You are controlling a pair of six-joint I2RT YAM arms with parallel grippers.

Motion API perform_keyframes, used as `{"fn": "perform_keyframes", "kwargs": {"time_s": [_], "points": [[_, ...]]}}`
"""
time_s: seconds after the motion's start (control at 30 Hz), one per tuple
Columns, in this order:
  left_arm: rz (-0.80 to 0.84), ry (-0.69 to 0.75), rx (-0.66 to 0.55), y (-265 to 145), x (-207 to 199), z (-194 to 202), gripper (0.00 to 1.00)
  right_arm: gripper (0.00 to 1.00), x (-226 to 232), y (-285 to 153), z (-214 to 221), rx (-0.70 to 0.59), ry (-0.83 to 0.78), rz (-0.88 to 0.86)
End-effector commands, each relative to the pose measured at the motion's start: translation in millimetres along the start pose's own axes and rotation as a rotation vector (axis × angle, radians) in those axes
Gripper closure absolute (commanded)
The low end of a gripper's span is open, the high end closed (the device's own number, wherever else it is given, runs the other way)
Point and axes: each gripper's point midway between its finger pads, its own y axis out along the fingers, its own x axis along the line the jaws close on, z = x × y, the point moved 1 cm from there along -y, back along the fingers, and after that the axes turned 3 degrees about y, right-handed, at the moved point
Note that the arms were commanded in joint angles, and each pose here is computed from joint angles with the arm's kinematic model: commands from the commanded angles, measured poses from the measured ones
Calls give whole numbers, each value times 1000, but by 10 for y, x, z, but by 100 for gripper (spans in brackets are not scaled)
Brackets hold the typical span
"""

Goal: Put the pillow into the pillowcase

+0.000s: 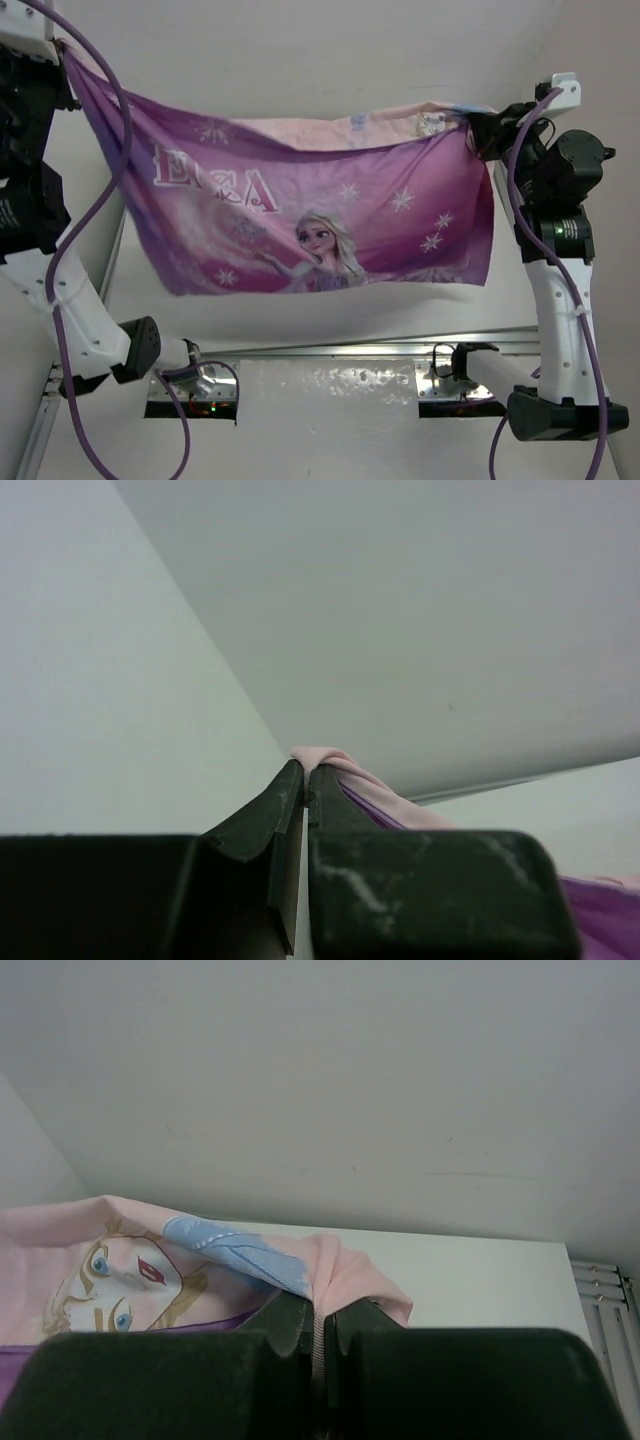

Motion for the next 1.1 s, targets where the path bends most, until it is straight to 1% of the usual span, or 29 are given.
{"fn": "perform_keyframes", "kwargs": {"time_s": [0.0,0.2,0.3,0.43,0.5,0.53,0.57,0.6,0.63,0.67,0.7,0.73,0.77,0.8,0.83,0.87,0.9,0.93,0.97,1.0,1.03,1.07], "points": [[-100,58,45,-41,185,107,100,100,28,-82,-439,-145,-21,17],[-200,95,118,-204,337,220,100,100,125,-392,-475,-156,0,19],[-248,109,180,-206,410,376,100,100,129,-499,-366,-116,38,38],[-247,104,245,-35,399,663,100,100,80,-459,1,-12,98,48],[-231,98,263,77,367,782,100,100,-17,-369,127,19,112,85],[-216,93,281,212,336,927,100,100,-58,-325,145,21,116,100],[-210,82,288,291,320,1011,100,100,-95,-261,176,28,127,111],[-190,71,311,397,269,1170,100,100,-201,-103,299,63,141,143],[-184,54,315,580,252,1291,100,100,-222,-3,224,53,142,145],[-175,41,324,691,230,1388,100,100,-346,250,453,121,163,167],[-153,23,355,936,191,1611,100,100,-342,397,278,96,162,158],[-147,-6,362,1092,170,1719,100,100,-383,545,289,109,183,163],[-154,-22,331,1214,209,1637,100,100,-544,868,609,185,211,188],[-124,-50,395,1538,119,2048,100,100,-555,1057,397,142,218,184],[-121,-92,412,1703,69,2206,100,100,-632,1234,425,145,240,202],[-118,-109,415,1850,36,2309,100,98,-718,1425,516,162,254,221],[-111,-128,436,2154,-103,2603,100,94,-934,1794,689,190,264,277],[-116,-133,452,2287,-174,2779,100,93,-1051,1976,763,195,268,307],[-122,-133,459,2412,-260,2921,100,79,-1163,2142,888,209,271,339],[-151,-131,485,2611,-429,3241,100,64,-1370,2414,1055,204,263,393],[-172,-130,503,2693,-500,3421,100,50,-1443,2514,1116,196,246,408],[-196,-132,504,2769,-546,3514,96,40,-1504,2563,1171,191,234,429]]}}
